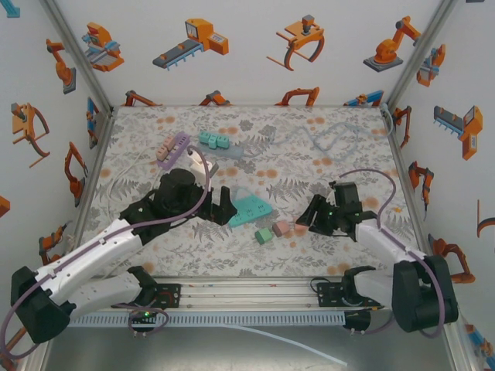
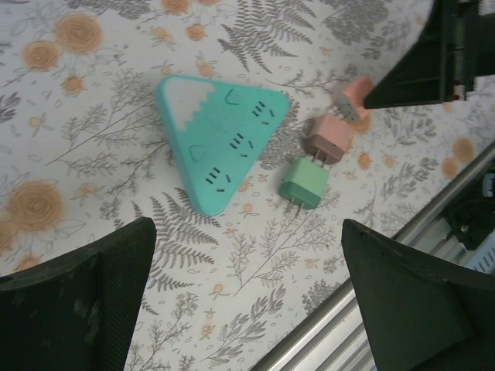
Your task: Pull the plug off the socket
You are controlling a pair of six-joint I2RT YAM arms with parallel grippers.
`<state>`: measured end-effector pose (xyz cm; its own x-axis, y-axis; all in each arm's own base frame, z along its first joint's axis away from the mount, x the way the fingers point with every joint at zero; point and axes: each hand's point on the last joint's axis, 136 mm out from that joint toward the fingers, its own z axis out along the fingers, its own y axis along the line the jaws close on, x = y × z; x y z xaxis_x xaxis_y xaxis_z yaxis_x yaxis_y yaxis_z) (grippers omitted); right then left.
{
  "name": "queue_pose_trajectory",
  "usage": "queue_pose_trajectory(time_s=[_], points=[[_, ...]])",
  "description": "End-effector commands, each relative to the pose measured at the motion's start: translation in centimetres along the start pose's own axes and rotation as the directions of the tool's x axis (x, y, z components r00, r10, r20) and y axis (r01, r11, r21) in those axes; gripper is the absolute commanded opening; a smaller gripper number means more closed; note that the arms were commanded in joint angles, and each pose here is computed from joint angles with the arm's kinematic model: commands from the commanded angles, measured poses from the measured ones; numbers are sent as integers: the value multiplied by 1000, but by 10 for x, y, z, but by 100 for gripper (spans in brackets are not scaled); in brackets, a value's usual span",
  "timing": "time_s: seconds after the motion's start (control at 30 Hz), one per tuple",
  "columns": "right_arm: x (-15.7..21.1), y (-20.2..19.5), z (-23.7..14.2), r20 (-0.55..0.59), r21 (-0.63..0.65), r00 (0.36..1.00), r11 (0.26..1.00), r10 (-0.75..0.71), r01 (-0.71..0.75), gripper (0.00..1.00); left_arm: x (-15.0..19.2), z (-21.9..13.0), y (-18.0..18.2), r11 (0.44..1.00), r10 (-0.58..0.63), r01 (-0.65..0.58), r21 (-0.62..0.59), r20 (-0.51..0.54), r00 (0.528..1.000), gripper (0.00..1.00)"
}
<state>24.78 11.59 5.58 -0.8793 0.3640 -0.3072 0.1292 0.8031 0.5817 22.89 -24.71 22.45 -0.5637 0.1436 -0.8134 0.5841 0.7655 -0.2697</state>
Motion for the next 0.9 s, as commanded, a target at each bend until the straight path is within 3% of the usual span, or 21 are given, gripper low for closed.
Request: queue_pose_trajectory(time_s=[0.0, 0.1, 0.23, 0.4, 0.57, 0.73, 0.87], points=[[-24, 24, -29, 97, -4, 992, 996, -83, 84, 55, -23, -10, 25, 987, -42, 50, -155, 55, 998, 97], [-35, 62, -49, 176, -43, 965, 978, -196, 206, 55, -38, -4, 46, 966, -92, 106, -235, 69, 993, 97], [-36, 125, -69, 293, -44, 866, 899, -405, 436, 55, -66, 18, 80, 936, -166, 188, -299, 97, 981, 97], [-23, 176, -69, 335, -44, 784, 822, -523, 568, 55, -112, 49, 138, 877, -208, 246, -412, 135, 969, 97], [-10, 193, -55, 309, -80, 788, 811, -532, 579, 55, -145, 100, 202, 823, -208, 248, -511, 135, 969, 97], [-5, 189, -50, 304, -107, 822, 840, -481, 531, 55, -157, 163, 256, 792, -374, 397, -463, 144, 916, 97], [-4, 180, -52, 313, -97, 824, 847, -472, 522, 57, -148, 205, 288, 747, -477, 465, -475, 104, 873, 97]])
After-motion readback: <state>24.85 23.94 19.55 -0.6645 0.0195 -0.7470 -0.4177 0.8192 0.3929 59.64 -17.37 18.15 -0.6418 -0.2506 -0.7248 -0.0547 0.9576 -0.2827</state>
